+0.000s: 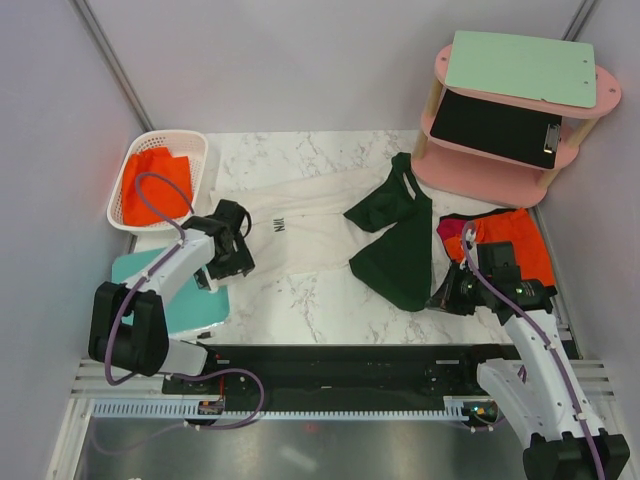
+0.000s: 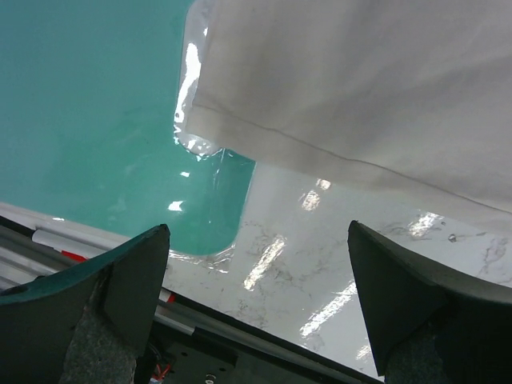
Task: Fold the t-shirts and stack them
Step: Fold the tshirt
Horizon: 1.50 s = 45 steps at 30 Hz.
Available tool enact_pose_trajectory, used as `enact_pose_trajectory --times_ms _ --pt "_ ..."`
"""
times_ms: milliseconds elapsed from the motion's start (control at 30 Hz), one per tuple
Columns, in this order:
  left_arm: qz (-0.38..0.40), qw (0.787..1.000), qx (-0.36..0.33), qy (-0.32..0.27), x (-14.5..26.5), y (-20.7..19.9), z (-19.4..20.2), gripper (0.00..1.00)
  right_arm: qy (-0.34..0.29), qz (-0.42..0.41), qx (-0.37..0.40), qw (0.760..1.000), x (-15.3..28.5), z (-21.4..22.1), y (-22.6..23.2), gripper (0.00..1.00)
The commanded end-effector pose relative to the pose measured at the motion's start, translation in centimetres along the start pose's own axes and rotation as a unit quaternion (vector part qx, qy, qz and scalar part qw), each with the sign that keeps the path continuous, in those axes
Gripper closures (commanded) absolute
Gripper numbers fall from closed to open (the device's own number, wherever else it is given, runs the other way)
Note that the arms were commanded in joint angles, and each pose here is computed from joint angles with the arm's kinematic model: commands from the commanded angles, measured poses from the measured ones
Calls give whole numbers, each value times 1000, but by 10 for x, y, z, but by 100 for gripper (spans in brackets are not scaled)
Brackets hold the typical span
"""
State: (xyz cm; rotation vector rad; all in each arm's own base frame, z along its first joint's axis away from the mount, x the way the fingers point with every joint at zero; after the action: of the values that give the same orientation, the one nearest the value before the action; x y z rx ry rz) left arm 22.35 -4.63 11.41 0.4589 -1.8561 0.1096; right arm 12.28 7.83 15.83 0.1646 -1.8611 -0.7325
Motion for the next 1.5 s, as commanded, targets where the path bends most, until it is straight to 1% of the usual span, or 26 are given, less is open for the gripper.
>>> enact_pose_trajectory --times_ms 0,133,200,233,300,400,500,667,900,967,1067,1167,1200,1267,1300,1367,1400,1467 --pt "-23 999 31 12 -7 9 7 1 -41 -28 -1 999 -1 -20 15 100" --pt "-38 998 51 22 -14 16 16 1 -49 -32 4 998 -3 -29 19 100" --pt "-37 995 91 11 -15 21 14 1 -50 -29 9 998 -5 -31 18 100" --pt "-36 994 101 15 -20 25 20 1 -52 -31 11 998 -6 -32 19 100" --pt "-6 990 139 -1 -24 28 21 2 -46 -31 8 998 -10 -32 18 100" --pt "28 983 175 -37 -20 35 16 2 -35 -42 6 998 -17 -32 18 100" --pt "53 977 195 -70 -15 37 6 2 -31 -47 8 998 -21 -33 18 100" --pt "68 974 201 -84 -12 35 -2 3 -24 -49 11 998 -25 -34 18 100" --pt "66 977 195 -48 -36 29 4 6 -25 -51 12 998 -27 -35 18 100" --pt "70 977 194 -51 -40 27 2 7 -24 -52 13 998 -28 -34 17 100" --pt "71 977 193 -55 -46 26 1 11 -22 -52 10 998 -29 -33 16 100" --pt "72 977 191 -57 -50 26 -3 16 -21 -54 8 998 -30 -33 16 100" --pt "69 978 191 -53 -54 26 -3 23 -21 -54 7 998 -31 -33 16 100" --pt "69 978 188 -52 -56 25 -5 31 -22 -55 6 998 -31 -33 16 100" --pt "69 979 187 -51 -58 24 -5 40 -22 -55 7 998 -31 -33 16 100" --pt "71 979 186 -51 -60 23 -7 48 -22 -55 6 998 -31 -33 16 100" --pt "70 980 183 -47 -62 22 -6 59 -23 -55 6 998 -31 -34 16 100" --pt "75 979 181 -47 -63 21 -7 69 -21 -55 5 998 -31 -33 16 100"
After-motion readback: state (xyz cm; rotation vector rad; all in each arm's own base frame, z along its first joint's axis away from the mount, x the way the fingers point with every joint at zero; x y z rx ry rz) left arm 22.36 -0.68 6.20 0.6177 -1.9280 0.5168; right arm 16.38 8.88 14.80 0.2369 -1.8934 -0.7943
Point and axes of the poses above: each gripper's point midway between its finger pads, its own x axis back along the fingers, its own y axis along the line the jaws close on, z = x × y, the point moved 5 cm from there along x, back along the fingers, and after that the axes turned 6 degrees about -x, right-handed, at the moved point
